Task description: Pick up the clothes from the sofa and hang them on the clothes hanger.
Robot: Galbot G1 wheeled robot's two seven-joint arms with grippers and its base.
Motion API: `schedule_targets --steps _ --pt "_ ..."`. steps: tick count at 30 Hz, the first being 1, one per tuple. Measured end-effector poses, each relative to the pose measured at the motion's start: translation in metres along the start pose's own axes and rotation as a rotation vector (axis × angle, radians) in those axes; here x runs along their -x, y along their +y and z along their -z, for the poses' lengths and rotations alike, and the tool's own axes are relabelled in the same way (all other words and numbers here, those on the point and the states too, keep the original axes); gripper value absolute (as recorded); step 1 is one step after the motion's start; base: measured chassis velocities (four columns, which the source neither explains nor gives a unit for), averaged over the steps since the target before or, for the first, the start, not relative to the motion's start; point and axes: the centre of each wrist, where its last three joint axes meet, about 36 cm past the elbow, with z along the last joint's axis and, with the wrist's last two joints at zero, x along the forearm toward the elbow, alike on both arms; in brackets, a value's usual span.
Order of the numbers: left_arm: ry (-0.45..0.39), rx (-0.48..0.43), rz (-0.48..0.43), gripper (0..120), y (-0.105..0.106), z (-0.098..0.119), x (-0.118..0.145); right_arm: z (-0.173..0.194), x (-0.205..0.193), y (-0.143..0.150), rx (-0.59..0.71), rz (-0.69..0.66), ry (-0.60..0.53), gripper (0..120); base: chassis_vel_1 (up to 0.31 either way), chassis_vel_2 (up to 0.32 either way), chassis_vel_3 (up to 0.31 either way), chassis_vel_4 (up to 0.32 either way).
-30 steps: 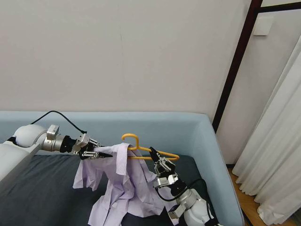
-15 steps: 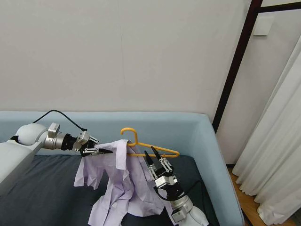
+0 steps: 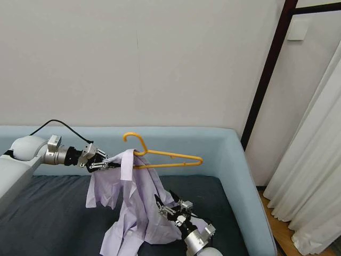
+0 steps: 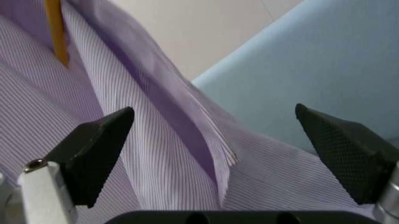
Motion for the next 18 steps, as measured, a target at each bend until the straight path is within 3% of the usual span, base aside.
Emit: schedule_targets --steps 18 --pt "-0.002 0.008 0.008 1 -0.003 -0.004 -0.004 -0.012 -0.008 -0.013 0.131 -0.005 0.033 100 0.0 0.0 0.0 0.0"
